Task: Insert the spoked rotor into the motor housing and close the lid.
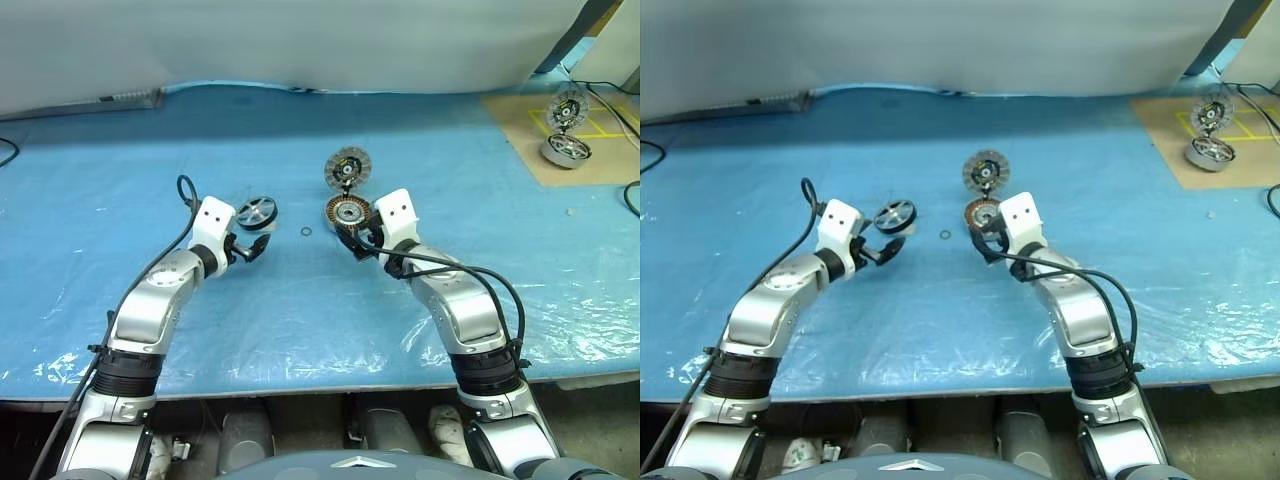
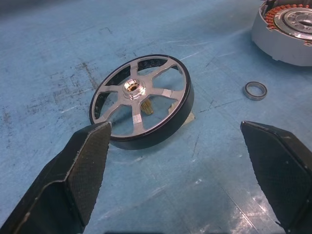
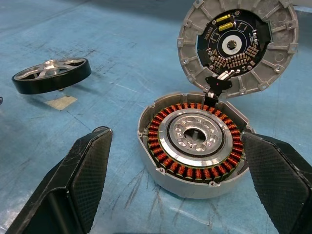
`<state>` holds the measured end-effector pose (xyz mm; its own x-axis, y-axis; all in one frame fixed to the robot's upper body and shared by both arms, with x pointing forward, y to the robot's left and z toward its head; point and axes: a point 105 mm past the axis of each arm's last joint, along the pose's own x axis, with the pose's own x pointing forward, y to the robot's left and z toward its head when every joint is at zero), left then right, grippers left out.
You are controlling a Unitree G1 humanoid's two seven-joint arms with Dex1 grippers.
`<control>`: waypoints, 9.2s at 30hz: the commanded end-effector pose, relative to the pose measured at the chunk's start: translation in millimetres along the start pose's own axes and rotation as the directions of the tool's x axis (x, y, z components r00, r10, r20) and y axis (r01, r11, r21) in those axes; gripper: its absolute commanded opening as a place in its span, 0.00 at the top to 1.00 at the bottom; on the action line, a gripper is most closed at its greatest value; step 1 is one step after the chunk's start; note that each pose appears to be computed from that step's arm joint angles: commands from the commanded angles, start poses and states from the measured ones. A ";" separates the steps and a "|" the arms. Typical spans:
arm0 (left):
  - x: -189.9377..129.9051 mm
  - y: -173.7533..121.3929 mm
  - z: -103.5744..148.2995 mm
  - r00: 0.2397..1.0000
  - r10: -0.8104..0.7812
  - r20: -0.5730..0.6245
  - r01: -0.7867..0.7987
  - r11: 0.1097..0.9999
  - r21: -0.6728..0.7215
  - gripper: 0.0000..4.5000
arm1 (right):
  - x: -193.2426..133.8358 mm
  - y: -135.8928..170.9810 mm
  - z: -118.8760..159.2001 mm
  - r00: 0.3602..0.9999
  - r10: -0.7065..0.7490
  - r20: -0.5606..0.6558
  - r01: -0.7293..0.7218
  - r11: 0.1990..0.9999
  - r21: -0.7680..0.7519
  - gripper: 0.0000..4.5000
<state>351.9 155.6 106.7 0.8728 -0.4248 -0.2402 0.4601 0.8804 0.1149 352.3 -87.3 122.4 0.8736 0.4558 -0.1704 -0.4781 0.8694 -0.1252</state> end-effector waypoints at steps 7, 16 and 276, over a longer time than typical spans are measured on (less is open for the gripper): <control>-0.3 3.7 15.4 0.999 0.011 0.046 -0.012 1.000 0.027 0.00 | -1.3 0.7 13.2 0.999 -0.003 0.051 0.004 1.000 -0.017 0.01; -0.6 5.2 15.5 0.999 0.020 0.048 -0.021 0.999 0.026 0.00 | 0.6 0.2 14.9 0.999 0.000 0.054 0.001 1.000 -0.022 0.01; 42.7 -123.3 55.5 0.802 -0.594 0.065 0.547 0.773 0.322 0.32 | -52.8 26.6 -23.0 0.976 0.217 0.010 -0.216 0.976 -0.041 0.09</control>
<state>344.3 21.4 107.0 0.4454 -0.8461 -0.2929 0.8904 0.3844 0.2437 291.2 -93.4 93.2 0.7446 0.6276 -0.2275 -0.6591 0.7452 -0.1014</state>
